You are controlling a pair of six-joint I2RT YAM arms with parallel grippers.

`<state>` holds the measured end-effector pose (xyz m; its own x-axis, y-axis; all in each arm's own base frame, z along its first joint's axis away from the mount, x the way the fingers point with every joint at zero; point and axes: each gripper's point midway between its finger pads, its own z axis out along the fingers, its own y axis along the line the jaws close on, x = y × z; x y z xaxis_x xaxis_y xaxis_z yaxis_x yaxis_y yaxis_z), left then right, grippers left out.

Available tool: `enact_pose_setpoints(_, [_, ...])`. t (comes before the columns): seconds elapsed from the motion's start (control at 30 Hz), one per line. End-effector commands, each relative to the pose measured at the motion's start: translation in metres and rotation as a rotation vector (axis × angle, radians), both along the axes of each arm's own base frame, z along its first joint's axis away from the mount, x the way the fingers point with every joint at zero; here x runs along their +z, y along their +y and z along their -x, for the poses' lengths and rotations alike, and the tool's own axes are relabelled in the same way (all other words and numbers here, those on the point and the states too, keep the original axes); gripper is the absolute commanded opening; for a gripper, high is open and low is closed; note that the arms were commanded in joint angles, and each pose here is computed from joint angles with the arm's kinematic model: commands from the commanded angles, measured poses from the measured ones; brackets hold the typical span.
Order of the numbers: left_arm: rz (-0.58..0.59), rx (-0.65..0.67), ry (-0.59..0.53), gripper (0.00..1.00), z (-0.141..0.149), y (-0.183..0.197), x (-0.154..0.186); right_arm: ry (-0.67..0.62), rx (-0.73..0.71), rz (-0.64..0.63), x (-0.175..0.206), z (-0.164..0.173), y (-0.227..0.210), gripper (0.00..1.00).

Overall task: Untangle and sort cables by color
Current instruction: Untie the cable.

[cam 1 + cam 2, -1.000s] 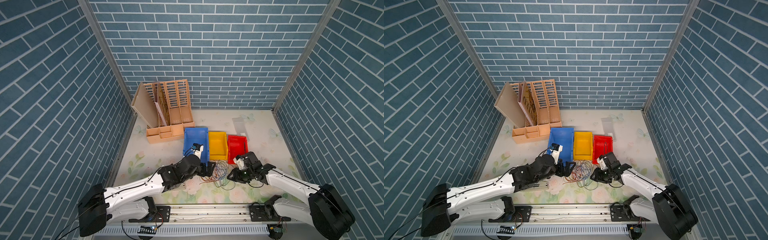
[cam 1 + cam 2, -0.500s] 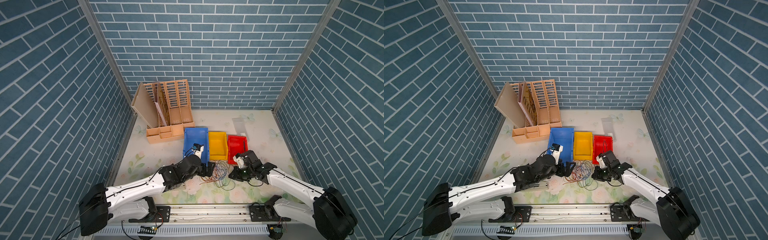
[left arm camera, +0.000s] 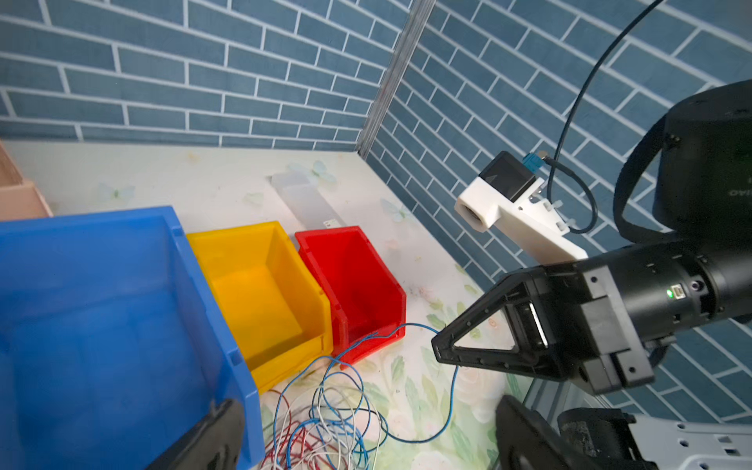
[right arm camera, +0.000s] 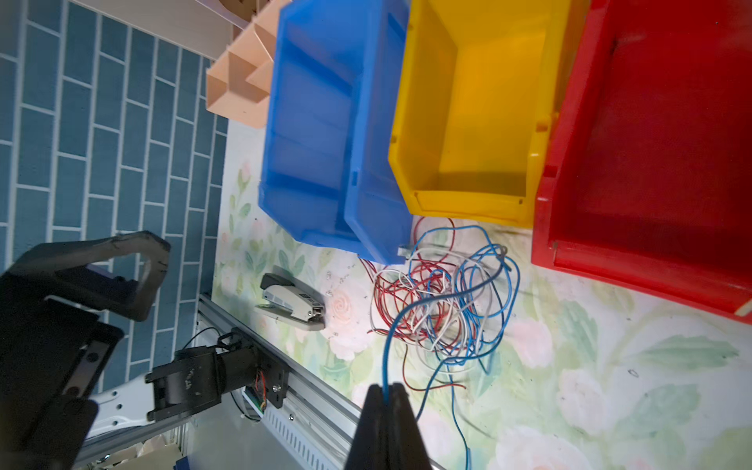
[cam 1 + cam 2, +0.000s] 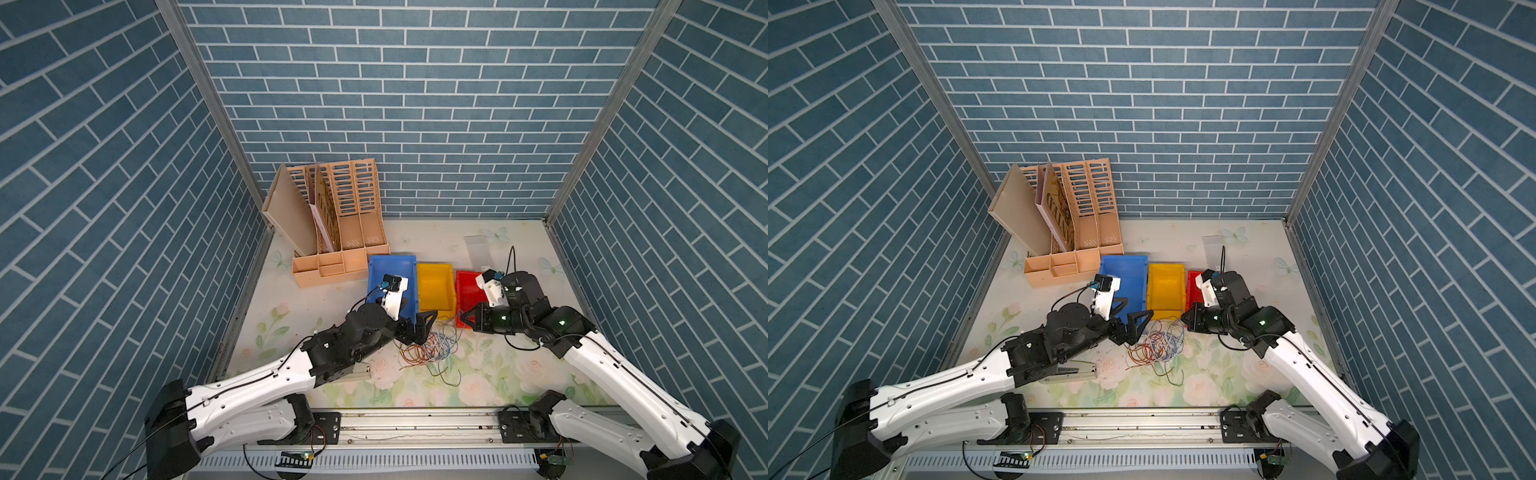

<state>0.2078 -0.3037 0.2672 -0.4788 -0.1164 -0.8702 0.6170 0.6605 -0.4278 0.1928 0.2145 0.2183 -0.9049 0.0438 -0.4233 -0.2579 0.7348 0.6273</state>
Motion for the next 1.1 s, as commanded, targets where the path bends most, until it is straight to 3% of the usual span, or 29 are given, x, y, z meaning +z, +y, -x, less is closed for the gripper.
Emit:
enact_pose_setpoints(0.0, [0.047, -0.033, -0.117, 1.0, 0.002, -0.004, 0.037, -0.063, 0.02, -0.032, 0.033, 0.003, 0.001, 0.0])
enact_pose_setpoints(0.33, [0.106, -0.057, -0.164, 1.0, 0.002, -0.014, 0.053, -0.171, 0.063, -0.075, 0.08, -0.004, 0.009, 0.0])
enact_pose_setpoints(0.63, [0.114, -0.054, -0.205, 1.0, -0.002, -0.019, 0.077, -0.324, 0.052, -0.209, 0.148, -0.011, 0.016, 0.0])
enact_pose_setpoints(0.83, [0.11, -0.07, -0.194, 0.99, 0.001, -0.02, 0.09, -0.299, 0.076, -0.181, 0.152, -0.019, 0.024, 0.0])
enact_pose_setpoints(1.07, [0.188, -0.035, -0.198, 1.0, 0.012, 0.006, 0.083, -0.394, 0.029, -0.254, 0.168, -0.03, 0.026, 0.0])
